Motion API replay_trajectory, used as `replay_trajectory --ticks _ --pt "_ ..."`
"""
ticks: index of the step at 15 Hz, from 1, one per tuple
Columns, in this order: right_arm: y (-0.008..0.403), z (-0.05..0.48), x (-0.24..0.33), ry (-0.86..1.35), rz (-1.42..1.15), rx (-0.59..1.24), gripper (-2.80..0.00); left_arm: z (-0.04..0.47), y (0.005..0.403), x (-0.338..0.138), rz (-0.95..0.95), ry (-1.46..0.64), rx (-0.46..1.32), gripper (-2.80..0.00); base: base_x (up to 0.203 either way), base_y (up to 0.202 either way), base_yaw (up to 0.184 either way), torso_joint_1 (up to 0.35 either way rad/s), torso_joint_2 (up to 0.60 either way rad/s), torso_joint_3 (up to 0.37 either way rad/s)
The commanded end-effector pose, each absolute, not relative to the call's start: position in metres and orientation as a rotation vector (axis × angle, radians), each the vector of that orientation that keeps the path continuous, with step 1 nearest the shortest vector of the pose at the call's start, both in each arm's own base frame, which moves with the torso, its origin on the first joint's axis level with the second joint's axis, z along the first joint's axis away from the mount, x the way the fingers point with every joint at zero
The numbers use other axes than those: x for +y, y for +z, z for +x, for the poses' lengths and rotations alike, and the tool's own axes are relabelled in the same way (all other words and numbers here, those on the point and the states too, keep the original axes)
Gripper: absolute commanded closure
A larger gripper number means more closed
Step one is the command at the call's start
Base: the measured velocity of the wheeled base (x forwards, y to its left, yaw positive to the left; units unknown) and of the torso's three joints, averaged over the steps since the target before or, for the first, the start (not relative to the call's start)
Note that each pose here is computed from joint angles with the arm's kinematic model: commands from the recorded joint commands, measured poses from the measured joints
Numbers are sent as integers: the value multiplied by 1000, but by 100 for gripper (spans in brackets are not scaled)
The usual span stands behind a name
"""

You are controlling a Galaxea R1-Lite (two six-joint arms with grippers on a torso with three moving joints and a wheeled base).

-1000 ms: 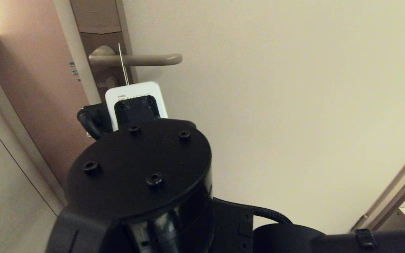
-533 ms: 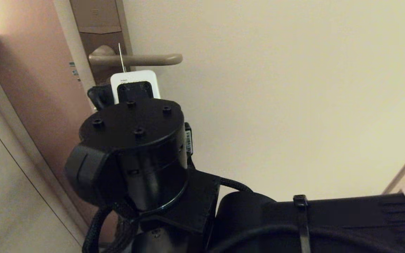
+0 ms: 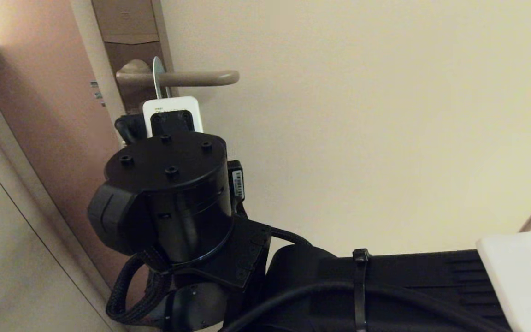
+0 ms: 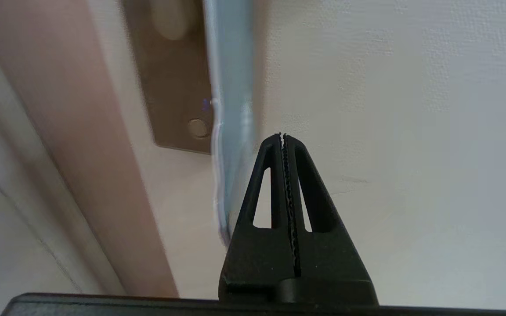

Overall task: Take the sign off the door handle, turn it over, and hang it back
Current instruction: Hang the sign back with the other side facing out

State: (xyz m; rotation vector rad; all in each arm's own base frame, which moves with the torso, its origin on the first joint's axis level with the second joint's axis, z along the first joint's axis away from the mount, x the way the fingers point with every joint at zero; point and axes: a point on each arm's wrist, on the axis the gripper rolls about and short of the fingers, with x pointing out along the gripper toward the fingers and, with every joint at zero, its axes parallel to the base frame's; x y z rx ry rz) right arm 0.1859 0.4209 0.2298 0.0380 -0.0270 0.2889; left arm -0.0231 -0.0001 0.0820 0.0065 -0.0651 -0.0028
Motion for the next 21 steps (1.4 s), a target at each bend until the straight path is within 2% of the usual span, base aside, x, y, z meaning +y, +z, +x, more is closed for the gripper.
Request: replay_trajectory --ticks 1,7,14,21 --pt "231 182 423 297 42 -30 0 -23 82 0 6 -3 -64 0 0 0 0 0 0 0" --pt "234 169 443 365 55 -58 0 -23 82 0 7 -3 -64 0 0 0 0 0 0 0" --pt "214 178 472 387 33 -82 0 -23 82 0 6 -3 -64 0 0 0 0 0 0 0" --pt "203 181 476 390 -15 -81 0 -23 82 0 8 -3 -64 0 0 0 0 0 0 0"
